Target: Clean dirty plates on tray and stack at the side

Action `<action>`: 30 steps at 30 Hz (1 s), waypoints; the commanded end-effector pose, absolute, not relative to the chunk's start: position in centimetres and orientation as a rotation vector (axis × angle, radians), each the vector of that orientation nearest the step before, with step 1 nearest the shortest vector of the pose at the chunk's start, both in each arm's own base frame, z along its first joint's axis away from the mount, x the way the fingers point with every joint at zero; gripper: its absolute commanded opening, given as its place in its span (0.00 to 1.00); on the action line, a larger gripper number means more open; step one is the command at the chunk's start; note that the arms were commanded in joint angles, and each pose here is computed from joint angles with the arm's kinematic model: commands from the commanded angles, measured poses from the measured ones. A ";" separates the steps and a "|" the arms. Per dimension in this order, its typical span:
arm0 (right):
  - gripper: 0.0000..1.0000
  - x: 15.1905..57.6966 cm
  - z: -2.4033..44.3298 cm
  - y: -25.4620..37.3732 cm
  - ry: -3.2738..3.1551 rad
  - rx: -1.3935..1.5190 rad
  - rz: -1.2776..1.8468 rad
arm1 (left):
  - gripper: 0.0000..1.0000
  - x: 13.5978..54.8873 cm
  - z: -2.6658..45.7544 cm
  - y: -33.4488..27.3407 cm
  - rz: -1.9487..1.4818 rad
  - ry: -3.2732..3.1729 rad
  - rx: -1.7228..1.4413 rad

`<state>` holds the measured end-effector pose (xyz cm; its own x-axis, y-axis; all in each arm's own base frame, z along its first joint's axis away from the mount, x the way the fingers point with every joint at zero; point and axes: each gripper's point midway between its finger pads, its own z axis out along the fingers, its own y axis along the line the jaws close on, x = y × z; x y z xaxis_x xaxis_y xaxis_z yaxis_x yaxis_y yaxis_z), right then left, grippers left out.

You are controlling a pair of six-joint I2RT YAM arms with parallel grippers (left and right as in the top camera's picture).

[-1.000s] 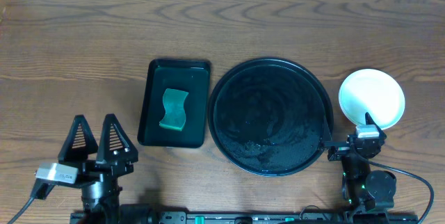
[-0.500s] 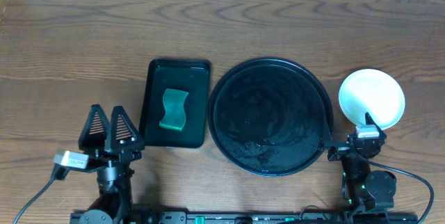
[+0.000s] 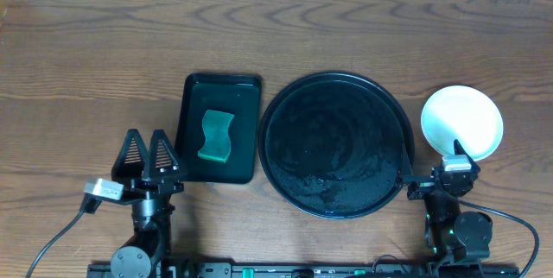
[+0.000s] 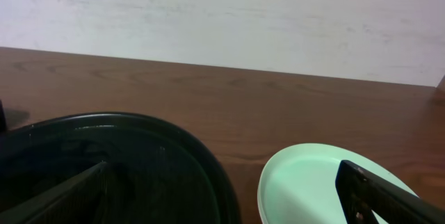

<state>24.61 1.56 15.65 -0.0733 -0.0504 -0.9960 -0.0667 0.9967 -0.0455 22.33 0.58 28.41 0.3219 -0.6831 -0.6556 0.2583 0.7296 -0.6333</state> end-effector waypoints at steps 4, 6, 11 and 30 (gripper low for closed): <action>0.99 24.6 15.7 1.4 1.643 -0.092 -0.004 | 0.81 23.2 25.9 0.6 -0.641 1.142 -0.493; 0.99 24.6 15.7 1.4 1.642 -0.092 -0.004 | 0.81 23.3 25.4 0.6 -0.637 1.162 -0.500; 0.99 24.6 15.7 1.4 1.643 -0.092 -0.004 | 0.81 24.3 21.5 0.6 -0.578 1.324 -0.538; 0.99 24.6 15.7 1.4 1.643 -0.092 -0.004 | 0.81 24.4 13.7 0.5 -0.280 1.691 -0.375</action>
